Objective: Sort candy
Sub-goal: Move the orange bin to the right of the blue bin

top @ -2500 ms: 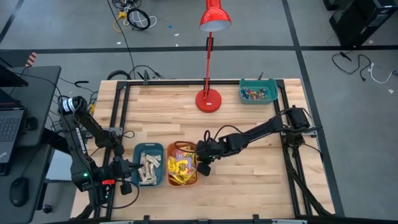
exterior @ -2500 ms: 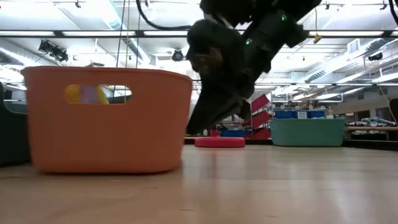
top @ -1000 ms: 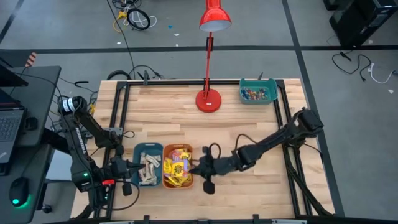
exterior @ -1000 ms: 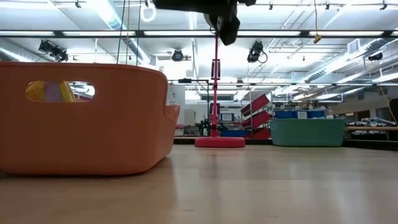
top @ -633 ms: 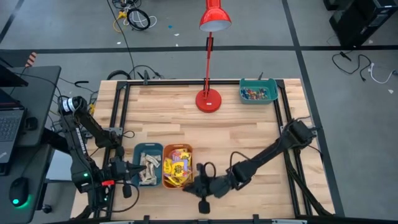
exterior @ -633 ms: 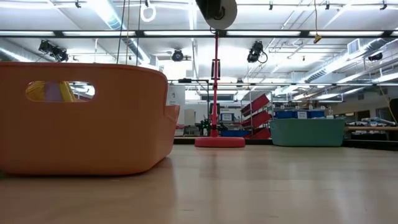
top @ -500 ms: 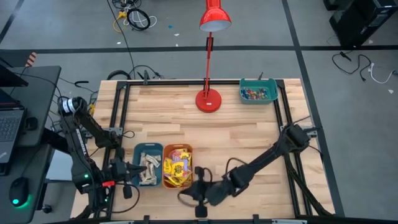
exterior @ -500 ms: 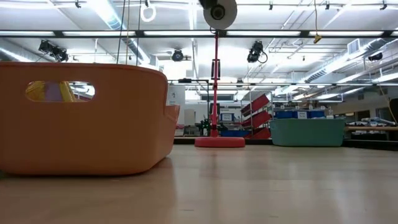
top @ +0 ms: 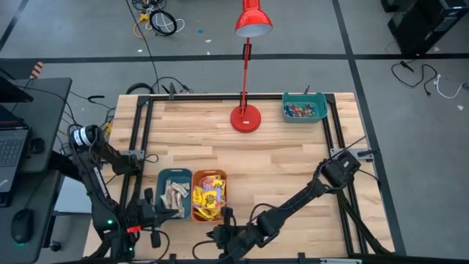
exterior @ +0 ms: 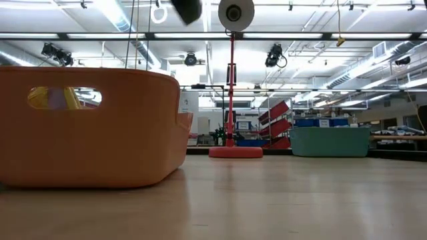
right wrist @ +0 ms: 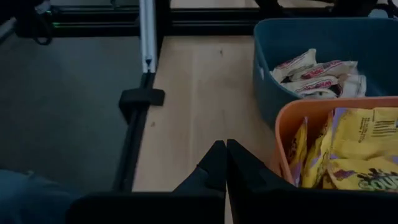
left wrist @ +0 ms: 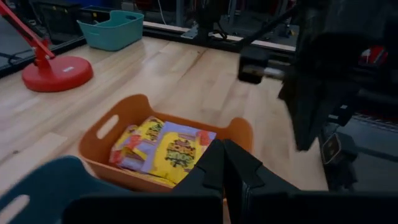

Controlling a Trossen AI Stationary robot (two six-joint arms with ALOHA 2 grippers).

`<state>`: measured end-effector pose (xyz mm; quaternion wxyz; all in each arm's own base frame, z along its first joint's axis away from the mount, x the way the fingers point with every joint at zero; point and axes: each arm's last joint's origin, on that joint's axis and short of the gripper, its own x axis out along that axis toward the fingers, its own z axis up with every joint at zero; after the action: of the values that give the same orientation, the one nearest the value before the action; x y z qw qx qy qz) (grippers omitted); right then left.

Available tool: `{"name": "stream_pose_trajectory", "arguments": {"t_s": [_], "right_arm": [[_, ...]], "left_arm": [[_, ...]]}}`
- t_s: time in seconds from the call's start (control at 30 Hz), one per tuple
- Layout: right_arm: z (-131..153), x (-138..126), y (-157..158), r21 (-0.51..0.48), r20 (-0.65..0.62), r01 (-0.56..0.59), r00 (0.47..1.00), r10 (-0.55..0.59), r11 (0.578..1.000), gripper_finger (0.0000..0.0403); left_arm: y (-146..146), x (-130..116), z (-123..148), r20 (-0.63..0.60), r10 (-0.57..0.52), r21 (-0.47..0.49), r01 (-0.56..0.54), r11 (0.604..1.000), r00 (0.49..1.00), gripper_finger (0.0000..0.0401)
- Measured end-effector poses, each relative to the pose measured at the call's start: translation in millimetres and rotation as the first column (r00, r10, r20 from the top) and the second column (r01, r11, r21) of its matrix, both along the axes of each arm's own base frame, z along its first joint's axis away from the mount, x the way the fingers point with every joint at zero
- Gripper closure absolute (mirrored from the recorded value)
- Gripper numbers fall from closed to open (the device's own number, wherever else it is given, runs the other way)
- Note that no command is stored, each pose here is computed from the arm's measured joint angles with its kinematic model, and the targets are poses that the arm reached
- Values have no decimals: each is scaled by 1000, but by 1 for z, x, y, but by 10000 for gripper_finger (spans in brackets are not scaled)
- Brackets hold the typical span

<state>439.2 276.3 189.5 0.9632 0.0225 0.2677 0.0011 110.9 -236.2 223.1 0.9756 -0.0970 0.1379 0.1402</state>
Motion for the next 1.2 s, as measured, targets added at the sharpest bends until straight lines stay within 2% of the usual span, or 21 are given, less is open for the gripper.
{"name": "stream_pose_trajectory", "arguments": {"t_s": [0.17, 0.37, 0.97, 1.07, 1.2], "right_arm": [[-16, 10, -3, -11, -7, 20, 1000, -20, 1000, 403], [-21, 12, -10, -27, -36, 57, 998, -58, 998, 403], [-22, 20, -26, -65, -40, 75, 996, -78, 995, 403], [-19, 21, -25, -85, -9, 68, 998, -69, 994, 403], [-13, 24, -22, -56, 39, 35, 999, -33, 998, 403]], "left_arm": [[-5, 2, -5, 8, 1, -8, -1, 1000, 1000, 401], [-5, 2, -3, 40, 9, -5, -8, 1000, 999, 401], [-5, 2, -3, 38, 8, 0, -8, 1000, 999, 401], [-5, 2, -3, 37, 8, 1, -8, 1000, 999, 401], [-5, 2, -3, 37, 8, 2, -8, 1000, 999, 401]]}}
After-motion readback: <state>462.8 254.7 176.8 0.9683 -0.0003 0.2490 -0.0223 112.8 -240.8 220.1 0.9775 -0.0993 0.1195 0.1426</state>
